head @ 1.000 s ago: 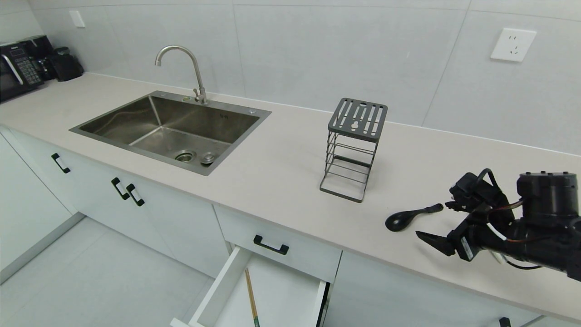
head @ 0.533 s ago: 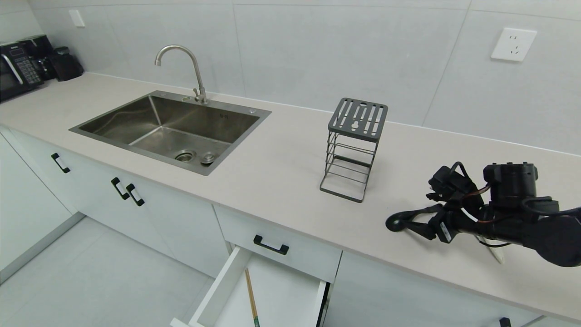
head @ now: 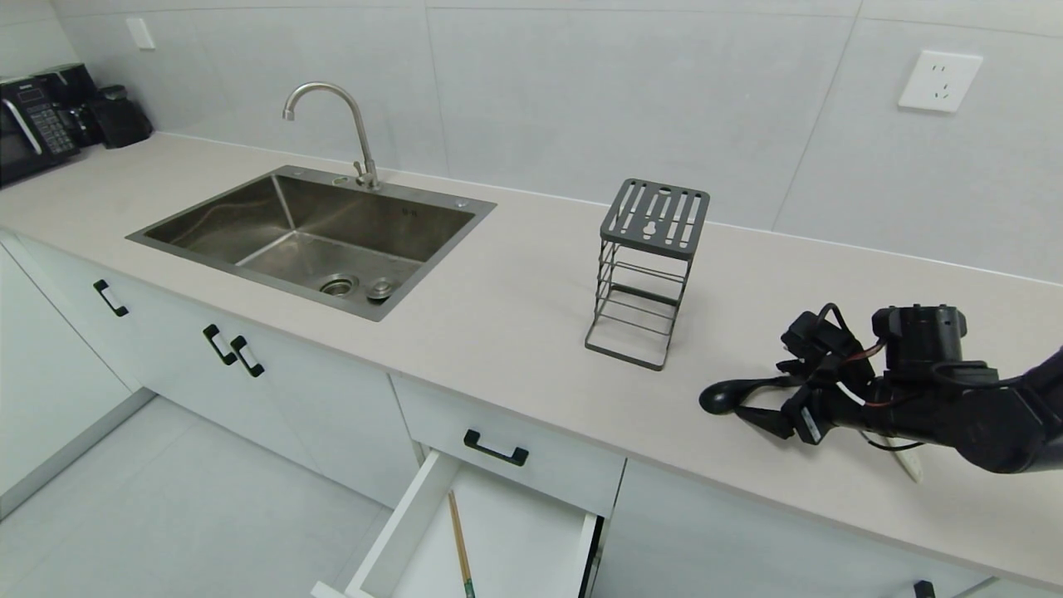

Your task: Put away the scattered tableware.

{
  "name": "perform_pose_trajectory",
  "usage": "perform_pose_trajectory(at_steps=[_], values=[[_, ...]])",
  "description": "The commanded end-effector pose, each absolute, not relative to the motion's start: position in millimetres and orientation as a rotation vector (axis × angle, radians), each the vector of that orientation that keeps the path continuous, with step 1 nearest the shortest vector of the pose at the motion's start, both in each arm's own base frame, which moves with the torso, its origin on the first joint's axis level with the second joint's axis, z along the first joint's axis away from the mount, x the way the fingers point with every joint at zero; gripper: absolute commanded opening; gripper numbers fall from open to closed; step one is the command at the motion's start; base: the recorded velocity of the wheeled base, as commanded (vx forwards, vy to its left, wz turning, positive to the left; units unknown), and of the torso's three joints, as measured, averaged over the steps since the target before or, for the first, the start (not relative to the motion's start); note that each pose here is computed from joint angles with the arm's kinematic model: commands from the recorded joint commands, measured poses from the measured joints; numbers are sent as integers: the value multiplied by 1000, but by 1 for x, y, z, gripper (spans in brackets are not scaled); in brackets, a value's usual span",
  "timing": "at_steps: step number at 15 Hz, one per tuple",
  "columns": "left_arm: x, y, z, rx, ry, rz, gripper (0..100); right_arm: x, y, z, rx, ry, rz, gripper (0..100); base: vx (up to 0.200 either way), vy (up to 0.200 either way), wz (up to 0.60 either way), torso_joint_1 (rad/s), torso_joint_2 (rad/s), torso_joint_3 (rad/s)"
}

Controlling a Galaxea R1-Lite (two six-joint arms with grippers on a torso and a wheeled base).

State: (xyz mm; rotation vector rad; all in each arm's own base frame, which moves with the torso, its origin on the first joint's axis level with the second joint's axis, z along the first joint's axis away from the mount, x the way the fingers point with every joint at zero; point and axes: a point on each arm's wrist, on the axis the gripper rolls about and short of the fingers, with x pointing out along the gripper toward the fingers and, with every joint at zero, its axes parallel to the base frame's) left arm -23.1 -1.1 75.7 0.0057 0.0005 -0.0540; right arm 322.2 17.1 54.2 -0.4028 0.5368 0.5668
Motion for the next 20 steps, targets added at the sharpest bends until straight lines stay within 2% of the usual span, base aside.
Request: perform_pose_trajectory(at_steps=[1,7,8,14,20], values=[[-23,-1,76,6,1,-54,100,327,19,45,-398,559,577,100,0,0,0,0,0,0],[-23,-1,76,6,1,-54,100,334,23,39,-403,551,585,100,0,0,0,0,0,0],[-23,-1,76,6,1,-54,100,333,23,38,-402,550,585,0,0,0,0,0,0,0],[-23,-1,75,6,3,-54,100,325,22,37,-399,567,587,0,0,0,0,0,0,0],[-23,-1,76,6,1,-54,100,302,27,61,-424,502,591,0,0,0,0,0,0,0]])
